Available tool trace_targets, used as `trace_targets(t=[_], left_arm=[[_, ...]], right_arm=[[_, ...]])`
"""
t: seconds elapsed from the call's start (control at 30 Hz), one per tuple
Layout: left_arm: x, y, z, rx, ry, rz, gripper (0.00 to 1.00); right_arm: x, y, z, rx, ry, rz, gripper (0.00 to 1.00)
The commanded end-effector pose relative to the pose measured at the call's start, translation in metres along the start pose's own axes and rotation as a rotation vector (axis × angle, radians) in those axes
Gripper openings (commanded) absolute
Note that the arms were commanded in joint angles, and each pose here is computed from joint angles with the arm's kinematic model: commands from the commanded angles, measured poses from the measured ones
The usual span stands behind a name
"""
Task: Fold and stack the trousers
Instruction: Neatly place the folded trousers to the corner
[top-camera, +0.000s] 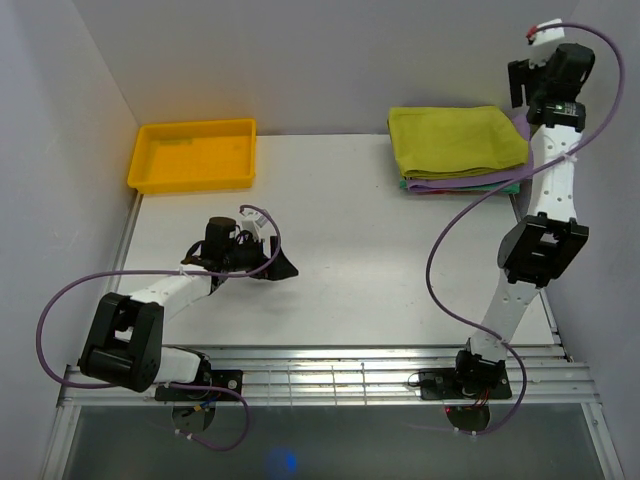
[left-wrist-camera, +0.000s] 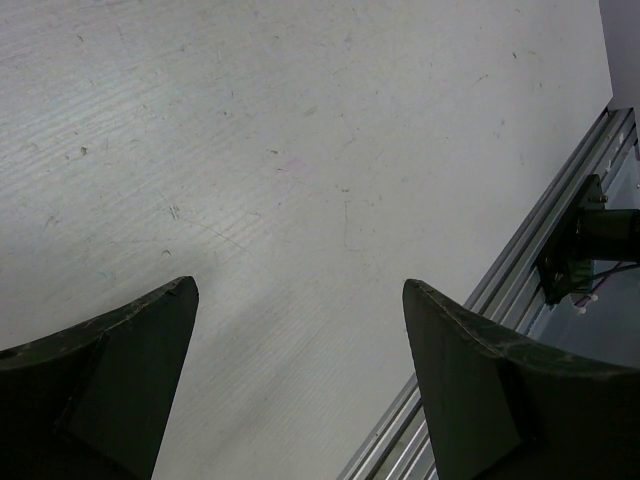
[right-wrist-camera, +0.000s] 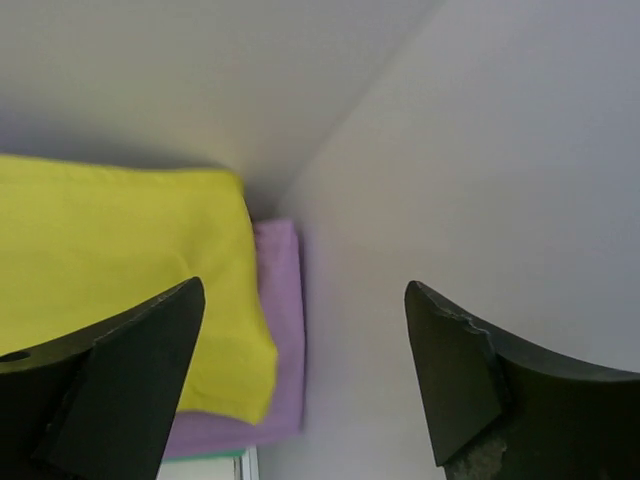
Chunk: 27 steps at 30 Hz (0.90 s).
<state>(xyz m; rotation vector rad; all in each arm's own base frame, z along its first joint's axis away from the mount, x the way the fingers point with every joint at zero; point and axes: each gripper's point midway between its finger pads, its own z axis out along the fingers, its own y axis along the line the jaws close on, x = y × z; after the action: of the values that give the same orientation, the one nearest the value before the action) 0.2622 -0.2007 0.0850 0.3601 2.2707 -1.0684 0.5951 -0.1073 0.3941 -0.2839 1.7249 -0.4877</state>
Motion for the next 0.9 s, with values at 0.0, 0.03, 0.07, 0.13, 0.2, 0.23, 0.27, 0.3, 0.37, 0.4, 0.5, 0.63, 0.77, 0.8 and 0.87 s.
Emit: trace_targets(t=[0.0,0.03,0.07,0.13,0.2,0.23,0.27,0.3,0.37,0.4,0.5,0.63,0.77,0.8,0.87], left_arm=[[-0.018,-0.012,-0.003,0.04,-0.025,0.064,0.94],[-0.022,-0.015,-0.004,0.051,-0.02,0.079,0.94],[-0.024,-0.016,-0.004,0.053,-0.016,0.088,0.94],[-0.036,-0.018,0.0,0.064,-0.028,0.096,0.94],[-0.066,-0.028,0.003,0.086,-0.086,0.133,0.93],[-0.076,-0.028,0.011,0.094,-0.101,0.136,0.93],[-0.099,-0.04,0.015,0.117,-0.131,0.178,0.93],[-0.11,-0.042,0.021,0.118,-0.143,0.194,0.93],[-0.122,-0.041,0.042,0.13,-0.129,0.19,0.93],[-0.146,-0.05,0.044,0.149,-0.16,0.208,0.93],[-0.17,-0.053,0.063,0.18,-0.17,0.182,0.93],[-0.182,-0.055,0.073,0.196,-0.18,0.167,0.93],[-0.172,-0.049,0.074,0.188,-0.169,0.165,0.93],[-0.168,-0.047,0.075,0.186,-0.164,0.171,0.93],[-0.159,-0.045,0.074,0.184,-0.149,0.162,0.93]], right_arm=[[0.095,0.025,0.007,-0.165,0.233,0.116,0.84],[0.107,0.022,0.006,-0.174,0.255,0.142,0.83],[0.124,0.012,0.007,-0.166,0.285,0.167,0.83],[0.143,0.007,0.006,-0.173,0.324,0.207,0.85],[0.157,0.003,0.006,-0.205,0.334,0.256,0.85],[0.16,0.004,0.006,-0.215,0.335,0.282,0.85],[0.166,0.001,0.007,-0.214,0.341,0.295,0.85],[0.167,0.0,0.009,-0.211,0.338,0.296,0.84],[0.173,0.0,0.015,-0.205,0.333,0.3,0.81],[0.177,-0.001,0.018,-0.194,0.332,0.302,0.74],[0.198,0.003,0.031,-0.186,0.351,0.312,0.51],[0.236,0.02,0.037,-0.216,0.427,0.332,0.24],[0.264,0.028,0.03,-0.228,0.498,0.371,0.08],[0.269,0.028,0.027,-0.227,0.513,0.371,0.08],[0.283,0.027,0.021,-0.218,0.548,0.361,0.08]])
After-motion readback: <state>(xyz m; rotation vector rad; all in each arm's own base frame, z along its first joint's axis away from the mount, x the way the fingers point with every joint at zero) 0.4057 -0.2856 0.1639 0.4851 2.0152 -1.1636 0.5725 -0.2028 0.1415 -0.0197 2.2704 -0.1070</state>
